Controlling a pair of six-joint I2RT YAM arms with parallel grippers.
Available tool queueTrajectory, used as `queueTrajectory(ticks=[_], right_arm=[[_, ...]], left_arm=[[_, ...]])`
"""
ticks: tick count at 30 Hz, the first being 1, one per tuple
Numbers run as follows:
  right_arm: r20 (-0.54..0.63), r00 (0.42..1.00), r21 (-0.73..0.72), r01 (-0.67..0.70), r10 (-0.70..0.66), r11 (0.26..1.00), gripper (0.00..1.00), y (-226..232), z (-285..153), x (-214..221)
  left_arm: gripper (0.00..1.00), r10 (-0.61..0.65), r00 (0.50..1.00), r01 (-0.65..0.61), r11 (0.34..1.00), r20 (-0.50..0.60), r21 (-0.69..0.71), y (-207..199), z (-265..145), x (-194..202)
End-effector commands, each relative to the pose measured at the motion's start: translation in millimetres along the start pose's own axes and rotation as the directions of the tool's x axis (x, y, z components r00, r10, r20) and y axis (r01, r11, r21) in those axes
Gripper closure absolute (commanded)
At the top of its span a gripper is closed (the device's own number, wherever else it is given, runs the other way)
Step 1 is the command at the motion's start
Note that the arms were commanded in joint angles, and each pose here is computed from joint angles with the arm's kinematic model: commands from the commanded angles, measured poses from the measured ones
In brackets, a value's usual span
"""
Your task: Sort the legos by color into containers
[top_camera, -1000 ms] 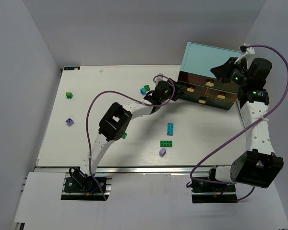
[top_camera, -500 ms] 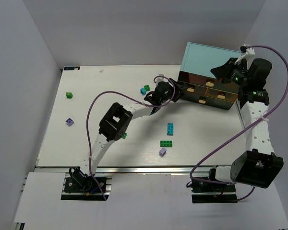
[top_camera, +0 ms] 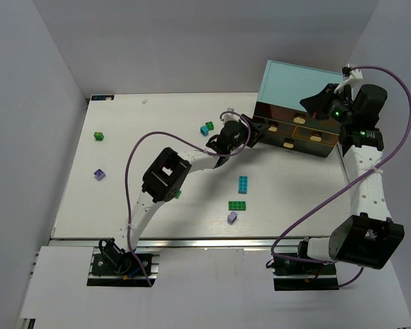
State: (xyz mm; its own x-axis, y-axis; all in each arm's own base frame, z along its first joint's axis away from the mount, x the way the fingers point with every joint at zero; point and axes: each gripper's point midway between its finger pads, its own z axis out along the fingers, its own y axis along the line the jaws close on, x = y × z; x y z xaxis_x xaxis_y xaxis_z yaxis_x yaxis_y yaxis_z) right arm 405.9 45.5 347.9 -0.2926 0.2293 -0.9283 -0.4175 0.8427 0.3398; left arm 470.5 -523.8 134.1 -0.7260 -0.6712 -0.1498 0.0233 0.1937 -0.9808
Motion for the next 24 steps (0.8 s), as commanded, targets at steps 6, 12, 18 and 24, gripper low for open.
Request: queueTrajectory(ticks=[6, 12, 18, 24], right_arm=[[0.037, 0.998, -0.002, 0.05, -0.05, 0.999, 1.0, 2.8, -6.0, -10.5], [0.036, 0.998, 0.0, 0.048, -0.048, 0.999, 1.0, 2.6, -6.8, -9.9], [0.036, 0.998, 0.003, 0.049, -0.049, 0.999, 1.0, 1.9, -8.2, -9.2], [0.034, 0.999, 0.001, 0.042, -0.042, 0.999, 1.0, 3.0, -9.2, -7.5]], left_arm=[[0.33, -0.015, 1.0, 0.015, 0.999, 0.006, 0.044, -23.9, 9.6, 5.7], [0.33, -0.044, 0.997, 0.042, 0.999, 0.064, 0.033, -21.4, 15.2, 0.6], [0.38, -0.091, 0.991, 0.089, 0.996, 0.102, 0.017, -17.5, 19.0, -6.1], [0.41, -0.113, 0.986, 0.11, 0.993, 0.122, 0.032, -23.2, 21.3, -5.5]])
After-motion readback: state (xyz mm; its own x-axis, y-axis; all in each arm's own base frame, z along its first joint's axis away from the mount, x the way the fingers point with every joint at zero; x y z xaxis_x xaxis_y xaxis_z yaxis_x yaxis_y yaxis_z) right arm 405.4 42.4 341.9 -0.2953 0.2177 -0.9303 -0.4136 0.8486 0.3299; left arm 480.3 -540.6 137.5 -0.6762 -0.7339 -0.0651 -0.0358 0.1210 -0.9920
